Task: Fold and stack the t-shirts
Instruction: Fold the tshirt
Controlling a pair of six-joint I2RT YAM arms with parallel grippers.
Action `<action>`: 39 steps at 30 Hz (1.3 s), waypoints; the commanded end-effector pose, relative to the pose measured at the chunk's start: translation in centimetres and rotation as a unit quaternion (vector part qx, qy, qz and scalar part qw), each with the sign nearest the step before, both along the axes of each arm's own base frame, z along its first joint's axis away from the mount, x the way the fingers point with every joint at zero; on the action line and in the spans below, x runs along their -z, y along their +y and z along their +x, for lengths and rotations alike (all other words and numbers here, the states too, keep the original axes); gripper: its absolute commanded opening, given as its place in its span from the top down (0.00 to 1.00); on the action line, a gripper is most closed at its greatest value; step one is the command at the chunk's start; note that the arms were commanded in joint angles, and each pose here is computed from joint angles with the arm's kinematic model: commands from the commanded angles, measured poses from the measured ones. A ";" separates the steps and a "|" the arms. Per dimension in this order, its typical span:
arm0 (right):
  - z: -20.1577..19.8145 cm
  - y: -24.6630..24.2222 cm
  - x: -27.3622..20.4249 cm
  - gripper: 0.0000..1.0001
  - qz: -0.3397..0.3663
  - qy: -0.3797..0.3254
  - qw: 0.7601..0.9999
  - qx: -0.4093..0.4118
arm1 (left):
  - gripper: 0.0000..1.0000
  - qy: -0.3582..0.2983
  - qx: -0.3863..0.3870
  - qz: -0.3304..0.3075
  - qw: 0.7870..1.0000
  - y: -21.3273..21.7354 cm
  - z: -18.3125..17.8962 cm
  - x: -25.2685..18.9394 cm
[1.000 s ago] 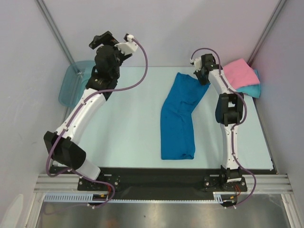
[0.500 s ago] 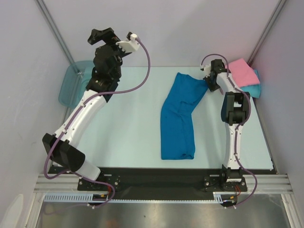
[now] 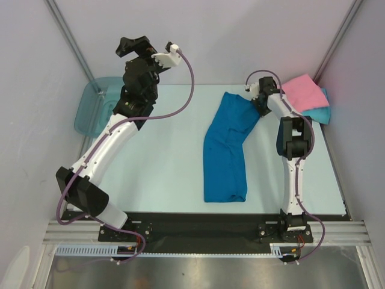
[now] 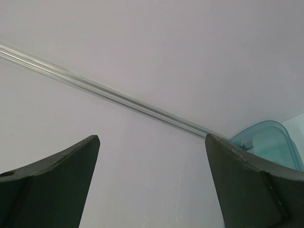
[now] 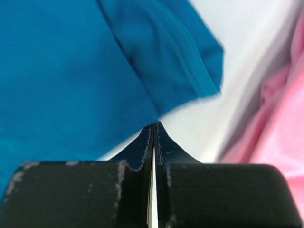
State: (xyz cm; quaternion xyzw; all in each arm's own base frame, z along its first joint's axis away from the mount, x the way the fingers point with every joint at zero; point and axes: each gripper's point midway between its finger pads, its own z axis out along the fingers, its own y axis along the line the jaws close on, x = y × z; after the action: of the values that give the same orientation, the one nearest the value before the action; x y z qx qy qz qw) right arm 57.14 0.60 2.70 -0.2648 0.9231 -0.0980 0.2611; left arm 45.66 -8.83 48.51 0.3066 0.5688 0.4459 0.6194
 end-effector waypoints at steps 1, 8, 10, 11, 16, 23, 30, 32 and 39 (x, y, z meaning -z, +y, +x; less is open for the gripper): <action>2.3 2.3 -0.5 1.00 -0.001 -0.030 0.999 -0.030 | 0.00 -0.024 -0.007 -0.005 1.000 0.1 -0.7 -1.6; 5.3 4.5 0.7 1.00 -0.031 -0.059 0.995 -0.068 | 0.00 -0.019 -0.010 -0.003 1.000 0.1 -1.0 -1.2; 5.8 5.1 1.2 1.00 -0.044 -0.065 0.994 -0.080 | 0.00 -0.018 -0.009 0.000 1.000 0.0 -1.0 -1.1; 6.1 5.5 1.3 1.00 -0.048 -0.070 0.993 -0.088 | 0.00 -0.019 -0.008 -0.001 1.000 0.0 -1.0 -1.2; 6.7 7.8 1.8 1.00 -0.068 -0.084 0.986 -0.130 | 0.00 -0.021 -0.003 -0.003 1.000 -0.5 -1.1 -1.4; 7.4 11.9 2.3 1.00 -0.092 -0.107 0.973 -0.180 | 0.00 -0.019 0.006 -0.009 1.000 -1.1 -1.4 -1.0; 9.2 11.4 -0.6 1.00 -0.134 -0.168 0.968 -0.127 | 0.00 -0.009 0.011 -0.007 1.000 -1.4 -1.7 0.1; 9.2 8.9 -2.1 1.00 -0.143 -0.177 0.970 -0.091 | 0.00 -0.007 0.017 -0.009 1.000 -1.3 -1.9 0.6; 5.0 1.5 -13.4 0.11 -0.157 -0.169 0.973 -0.005 | 0.00 0.078 0.030 -0.028 0.996 -1.6 -2.2 9.9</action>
State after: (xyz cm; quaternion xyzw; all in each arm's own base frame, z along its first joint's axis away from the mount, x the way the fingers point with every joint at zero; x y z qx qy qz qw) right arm 64.64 6.43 6.62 -0.3501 0.8237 -0.2676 0.3569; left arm 44.49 -10.35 40.61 0.3506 0.5974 0.4209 0.5857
